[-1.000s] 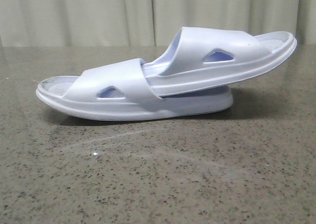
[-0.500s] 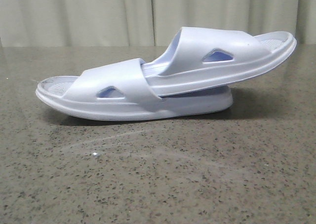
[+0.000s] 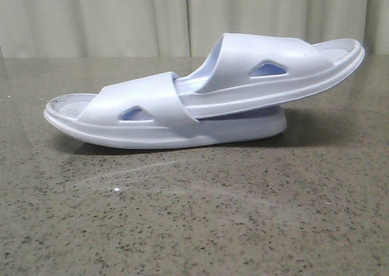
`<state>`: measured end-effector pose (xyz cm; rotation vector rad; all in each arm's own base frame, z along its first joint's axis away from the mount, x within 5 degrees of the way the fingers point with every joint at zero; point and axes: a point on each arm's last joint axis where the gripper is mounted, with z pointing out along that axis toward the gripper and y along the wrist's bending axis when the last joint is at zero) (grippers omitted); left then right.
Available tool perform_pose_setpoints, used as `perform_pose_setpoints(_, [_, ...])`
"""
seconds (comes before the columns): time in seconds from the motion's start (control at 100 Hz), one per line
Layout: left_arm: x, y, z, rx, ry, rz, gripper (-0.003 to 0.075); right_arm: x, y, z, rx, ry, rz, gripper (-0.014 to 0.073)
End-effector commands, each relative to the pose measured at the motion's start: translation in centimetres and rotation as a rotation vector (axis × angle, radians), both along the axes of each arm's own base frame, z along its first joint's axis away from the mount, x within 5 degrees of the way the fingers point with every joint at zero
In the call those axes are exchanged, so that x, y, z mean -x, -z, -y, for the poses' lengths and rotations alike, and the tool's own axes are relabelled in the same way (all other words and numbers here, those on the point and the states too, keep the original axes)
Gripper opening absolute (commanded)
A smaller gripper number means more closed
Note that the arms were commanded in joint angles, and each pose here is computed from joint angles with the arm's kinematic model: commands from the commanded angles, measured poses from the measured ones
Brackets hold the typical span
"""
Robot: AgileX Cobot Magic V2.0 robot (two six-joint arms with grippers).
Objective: Insert blue slippers together front up
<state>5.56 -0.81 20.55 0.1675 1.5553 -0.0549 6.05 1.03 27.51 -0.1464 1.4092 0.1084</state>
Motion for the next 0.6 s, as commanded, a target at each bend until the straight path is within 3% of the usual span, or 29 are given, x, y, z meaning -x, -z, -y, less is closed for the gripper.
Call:
perform_pose_setpoints(0.0, [0.2, -0.6, -0.1, 0.036, -0.005, 0.1, 0.0016, 0.2, -1.4, 0.2, -0.002, 0.022, 0.089, -0.0107])
perform_pose_setpoints(0.33, [0.2, -0.6, -0.1, 0.036, -0.005, 0.1, 0.0016, -0.1, 0.0, 0.0, 0.093, 0.025, 0.062, -0.0107])
perform_pose_setpoints(0.59, [0.2, -0.6, -0.1, 0.036, -0.005, 0.1, 0.0016, -0.5, 2.4, 0.3, 0.025, 0.071, -0.017, -0.0107])
